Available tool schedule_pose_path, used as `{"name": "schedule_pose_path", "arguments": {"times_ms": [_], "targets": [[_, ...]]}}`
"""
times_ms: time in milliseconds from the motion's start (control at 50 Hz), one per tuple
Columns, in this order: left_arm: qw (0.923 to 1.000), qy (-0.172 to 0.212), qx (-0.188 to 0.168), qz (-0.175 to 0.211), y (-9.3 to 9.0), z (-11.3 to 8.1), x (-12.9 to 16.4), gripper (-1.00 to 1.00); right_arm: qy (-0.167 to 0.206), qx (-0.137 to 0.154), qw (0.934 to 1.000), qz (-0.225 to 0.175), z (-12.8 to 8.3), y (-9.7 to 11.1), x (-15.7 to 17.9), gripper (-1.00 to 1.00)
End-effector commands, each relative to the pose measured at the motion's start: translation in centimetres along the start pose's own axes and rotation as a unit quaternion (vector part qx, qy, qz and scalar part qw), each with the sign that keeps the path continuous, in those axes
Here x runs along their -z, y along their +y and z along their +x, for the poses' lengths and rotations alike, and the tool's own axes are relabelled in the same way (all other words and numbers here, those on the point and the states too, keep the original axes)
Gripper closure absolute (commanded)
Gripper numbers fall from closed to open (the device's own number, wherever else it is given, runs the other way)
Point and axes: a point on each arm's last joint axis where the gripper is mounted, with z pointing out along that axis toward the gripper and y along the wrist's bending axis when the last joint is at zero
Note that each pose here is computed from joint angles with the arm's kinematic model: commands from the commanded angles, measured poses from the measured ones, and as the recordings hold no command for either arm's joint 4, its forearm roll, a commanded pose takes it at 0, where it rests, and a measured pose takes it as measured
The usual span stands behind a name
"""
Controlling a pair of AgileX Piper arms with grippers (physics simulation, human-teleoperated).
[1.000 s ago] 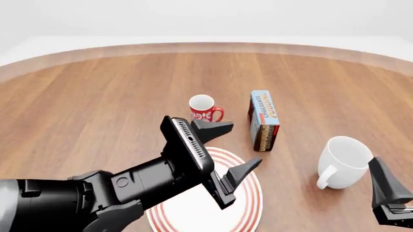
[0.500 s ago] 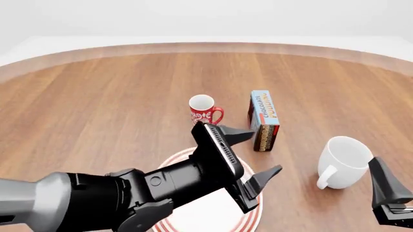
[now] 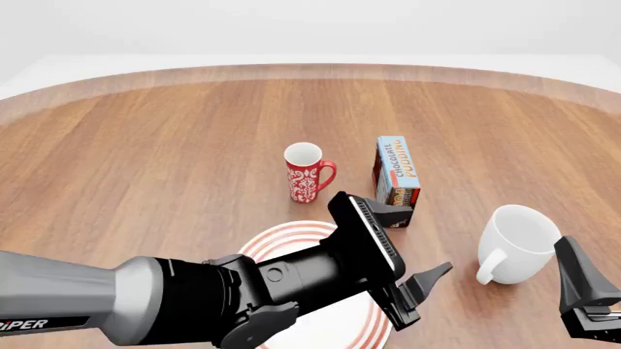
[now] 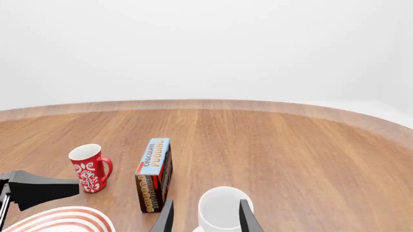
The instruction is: Pick up the white mug and put it on the plate, and put the chocolate pudding to the right of the plate.
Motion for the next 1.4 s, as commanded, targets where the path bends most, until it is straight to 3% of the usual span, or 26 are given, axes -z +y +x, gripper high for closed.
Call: {"name": "schedule_pose_path", "arguments": {"times_ms": [20, 380, 1100, 1400], "targets": [[0.9999, 0.007, -0.003, 0.009, -0.6, 0.1, -1.4, -1.0, 0.0, -0.001, 1.0, 0.0, 0.0, 0.0, 0.0, -1.0], [0.9996, 0.016, 0.001, 0.022, -1.4, -0.4, -3.5, -1.0, -0.001, -0.002, 1.0, 0.0, 0.0, 0.0, 0.0, -1.0], [0.9992, 0.035, 0.008, 0.018, -1.4, 1.8, -6.7, -1.0, -0.001, -0.007, 1.0, -0.002, 0.0, 0.0, 0.0, -1.0], [0.9991, 0.035, 0.013, 0.021, -1.6, 1.8, -7.7, -1.0, -0.002, -0.01, 0.9999, -0.001, 0.0, 0.0, 0.0, -1.0]]}}
